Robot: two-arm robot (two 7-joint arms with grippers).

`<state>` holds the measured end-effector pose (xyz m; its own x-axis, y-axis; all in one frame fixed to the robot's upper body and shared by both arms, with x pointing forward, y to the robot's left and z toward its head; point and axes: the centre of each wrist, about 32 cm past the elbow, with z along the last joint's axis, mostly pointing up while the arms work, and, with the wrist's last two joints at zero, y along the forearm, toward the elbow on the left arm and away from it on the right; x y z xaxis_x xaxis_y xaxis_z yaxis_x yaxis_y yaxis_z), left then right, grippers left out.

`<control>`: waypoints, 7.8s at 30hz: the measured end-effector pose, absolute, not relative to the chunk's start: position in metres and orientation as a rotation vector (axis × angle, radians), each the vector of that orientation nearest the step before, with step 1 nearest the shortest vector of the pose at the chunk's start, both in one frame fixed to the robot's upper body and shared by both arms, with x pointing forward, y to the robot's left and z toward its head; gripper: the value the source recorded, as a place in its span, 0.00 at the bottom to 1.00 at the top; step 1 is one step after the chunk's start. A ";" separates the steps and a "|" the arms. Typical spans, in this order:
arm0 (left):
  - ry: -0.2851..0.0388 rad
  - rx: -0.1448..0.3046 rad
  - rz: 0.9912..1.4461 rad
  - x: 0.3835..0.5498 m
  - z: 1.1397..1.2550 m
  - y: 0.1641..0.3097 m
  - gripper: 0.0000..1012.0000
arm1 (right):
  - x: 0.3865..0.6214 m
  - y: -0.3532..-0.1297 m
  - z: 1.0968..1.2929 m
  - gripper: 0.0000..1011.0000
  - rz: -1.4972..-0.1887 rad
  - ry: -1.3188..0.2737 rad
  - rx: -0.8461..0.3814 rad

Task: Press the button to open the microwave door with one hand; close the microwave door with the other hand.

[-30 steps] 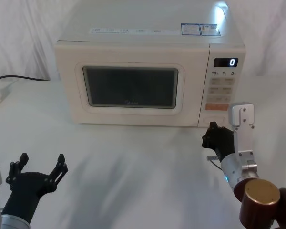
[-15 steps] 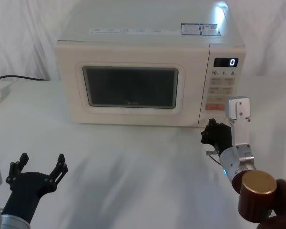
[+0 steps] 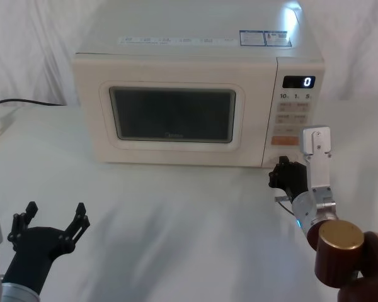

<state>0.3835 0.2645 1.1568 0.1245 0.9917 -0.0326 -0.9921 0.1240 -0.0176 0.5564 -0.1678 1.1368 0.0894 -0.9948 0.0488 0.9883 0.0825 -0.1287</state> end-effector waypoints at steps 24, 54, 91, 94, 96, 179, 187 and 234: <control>0.014 -0.038 1.446 0.384 1.157 0.265 0.99 | 0.560 -0.166 1.135 0.00 -1.505 0.077 -0.127; 0.014 -0.038 1.446 0.384 1.157 0.265 0.99 | 0.570 -0.162 1.133 0.00 -1.518 0.088 -0.128; 0.014 -0.038 1.446 0.384 1.157 0.265 0.99 | 0.583 -0.165 1.133 0.00 -1.526 0.097 -0.111; 0.014 -0.038 1.446 0.384 1.157 0.265 0.99 | 0.583 -0.166 1.134 0.00 -1.523 0.097 -0.109; 0.014 -0.038 1.446 0.384 1.157 0.265 0.99 | 0.582 -0.167 1.134 0.00 -1.519 0.097 -0.106; 0.014 -0.038 1.446 0.384 1.157 0.265 0.99 | 0.448 -0.231 1.139 0.99 -1.573 0.077 0.060; 0.014 -0.038 1.446 0.384 1.157 0.265 0.99 | 0.448 -0.231 1.139 0.99 -1.572 0.076 0.060; 0.014 -0.038 1.446 0.384 1.157 0.265 0.99 | 0.449 -0.230 1.139 0.99 -1.566 0.076 0.058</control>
<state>0.3835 0.2645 1.1568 0.1245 0.9917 -0.0327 -0.9921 0.1240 -0.0175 0.4488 -0.2295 1.1392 0.0030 -0.9964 -0.0849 0.9999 0.0040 -0.0113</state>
